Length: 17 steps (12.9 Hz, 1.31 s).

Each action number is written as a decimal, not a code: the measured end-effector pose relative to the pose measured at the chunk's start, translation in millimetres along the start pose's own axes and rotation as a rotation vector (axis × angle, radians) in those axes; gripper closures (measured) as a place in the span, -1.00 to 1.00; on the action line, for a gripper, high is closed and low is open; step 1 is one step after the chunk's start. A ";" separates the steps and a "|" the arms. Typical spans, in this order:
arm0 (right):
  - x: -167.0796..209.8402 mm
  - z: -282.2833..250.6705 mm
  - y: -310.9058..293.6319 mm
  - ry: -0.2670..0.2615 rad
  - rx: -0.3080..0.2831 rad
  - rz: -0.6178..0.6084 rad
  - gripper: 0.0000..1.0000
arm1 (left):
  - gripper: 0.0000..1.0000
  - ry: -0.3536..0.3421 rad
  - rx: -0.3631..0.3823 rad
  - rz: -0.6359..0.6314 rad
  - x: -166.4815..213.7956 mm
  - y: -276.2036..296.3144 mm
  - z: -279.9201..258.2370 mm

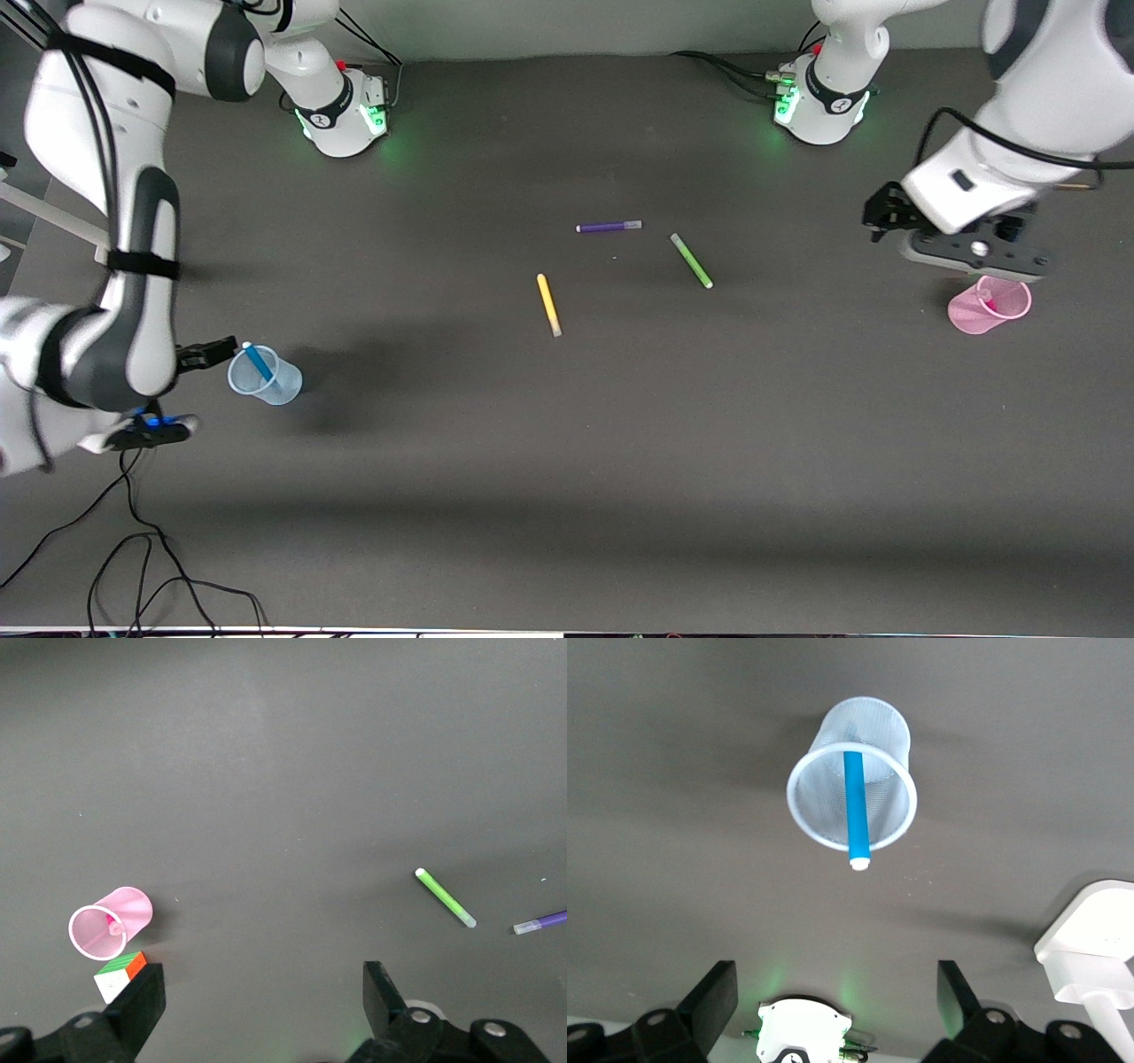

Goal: Place pink and blue markers in matching cups

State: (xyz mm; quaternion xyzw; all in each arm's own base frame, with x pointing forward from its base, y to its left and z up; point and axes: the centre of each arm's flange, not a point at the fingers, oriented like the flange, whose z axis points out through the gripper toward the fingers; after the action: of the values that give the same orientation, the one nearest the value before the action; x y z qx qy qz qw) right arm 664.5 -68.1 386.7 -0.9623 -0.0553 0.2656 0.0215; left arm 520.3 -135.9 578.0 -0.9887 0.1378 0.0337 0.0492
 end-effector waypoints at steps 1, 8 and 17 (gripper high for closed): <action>-15.6 -20.2 2.0 0.038 0.003 0.022 -1.00 | -0.99 0.000 0.000 0.001 0.4 3.3 0.1; -103.6 -104.2 -16.7 0.230 0.041 0.151 -1.00 | -0.99 -0.013 -0.033 -0.022 3.9 -5.1 3.6; -150.5 -100.8 -44.0 0.406 0.017 0.148 -1.00 | -0.99 -0.010 -0.078 -0.066 2.0 -26.5 2.7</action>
State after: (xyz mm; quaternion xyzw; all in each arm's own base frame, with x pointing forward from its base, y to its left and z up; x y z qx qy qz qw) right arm 583.7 -43.3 552.9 -0.9972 0.0233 0.0676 0.0208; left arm 529.4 -110.7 577.5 -0.9937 0.1033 0.0425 0.0125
